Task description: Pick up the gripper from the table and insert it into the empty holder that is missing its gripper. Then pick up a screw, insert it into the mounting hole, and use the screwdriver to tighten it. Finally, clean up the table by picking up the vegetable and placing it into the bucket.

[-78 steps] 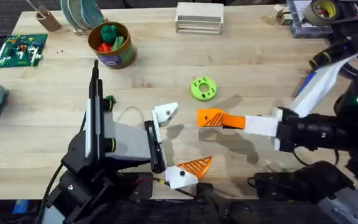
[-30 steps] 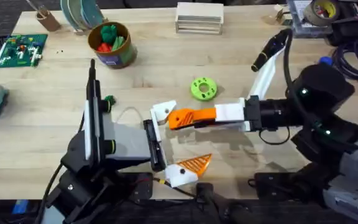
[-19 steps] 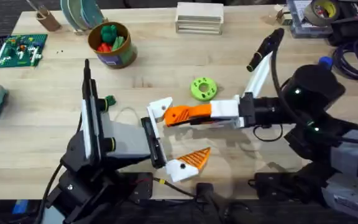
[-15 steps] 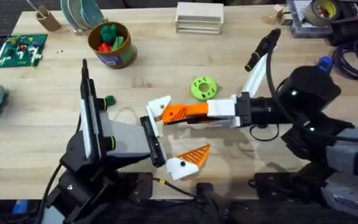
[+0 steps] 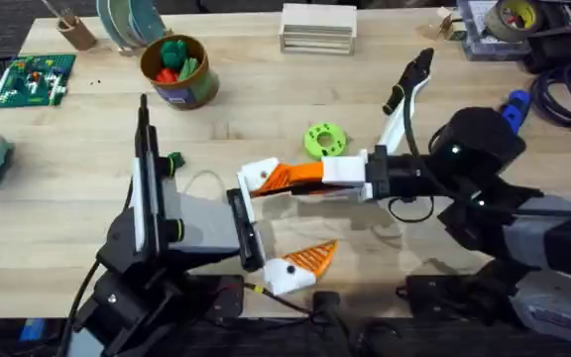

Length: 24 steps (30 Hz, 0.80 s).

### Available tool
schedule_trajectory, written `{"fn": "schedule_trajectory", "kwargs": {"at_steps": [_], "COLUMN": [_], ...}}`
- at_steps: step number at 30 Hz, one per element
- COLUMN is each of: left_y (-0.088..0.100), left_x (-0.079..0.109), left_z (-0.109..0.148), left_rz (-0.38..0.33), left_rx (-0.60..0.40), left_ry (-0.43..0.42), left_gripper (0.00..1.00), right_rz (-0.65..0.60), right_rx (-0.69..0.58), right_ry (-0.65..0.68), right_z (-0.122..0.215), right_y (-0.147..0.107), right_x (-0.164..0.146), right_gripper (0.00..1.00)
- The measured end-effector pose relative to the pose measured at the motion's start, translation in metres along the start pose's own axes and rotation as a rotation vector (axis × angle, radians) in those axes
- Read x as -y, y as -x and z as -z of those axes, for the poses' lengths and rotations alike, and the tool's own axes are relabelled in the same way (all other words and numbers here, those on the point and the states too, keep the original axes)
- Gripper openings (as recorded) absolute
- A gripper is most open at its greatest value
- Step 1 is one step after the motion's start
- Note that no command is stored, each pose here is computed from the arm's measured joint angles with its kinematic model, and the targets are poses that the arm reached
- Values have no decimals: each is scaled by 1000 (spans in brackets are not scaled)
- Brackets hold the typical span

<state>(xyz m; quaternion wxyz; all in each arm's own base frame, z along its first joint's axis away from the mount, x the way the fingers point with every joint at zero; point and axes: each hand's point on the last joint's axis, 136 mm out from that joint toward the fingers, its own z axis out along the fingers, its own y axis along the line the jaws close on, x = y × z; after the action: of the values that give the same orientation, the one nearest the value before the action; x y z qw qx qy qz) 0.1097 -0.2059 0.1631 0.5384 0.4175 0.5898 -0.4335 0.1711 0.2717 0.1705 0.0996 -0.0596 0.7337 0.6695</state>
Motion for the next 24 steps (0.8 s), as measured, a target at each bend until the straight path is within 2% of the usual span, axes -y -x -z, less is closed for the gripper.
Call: {"fn": "schedule_trajectory", "kwargs": {"at_steps": [6,24], "left_y": [0,0], "left_x": [6,2], "left_z": [0,0], "left_rz": [1,2], "left_rx": [-2,-1], "left_ry": [-35,-14], "left_gripper": [993,993], "right_rz": [6,21], "right_rx": [1,59], "right_ry": [3,-22], "right_z": [-1,-9], "right_y": [0,3], "right_x": [-1,1], "right_gripper": [16,15]}}
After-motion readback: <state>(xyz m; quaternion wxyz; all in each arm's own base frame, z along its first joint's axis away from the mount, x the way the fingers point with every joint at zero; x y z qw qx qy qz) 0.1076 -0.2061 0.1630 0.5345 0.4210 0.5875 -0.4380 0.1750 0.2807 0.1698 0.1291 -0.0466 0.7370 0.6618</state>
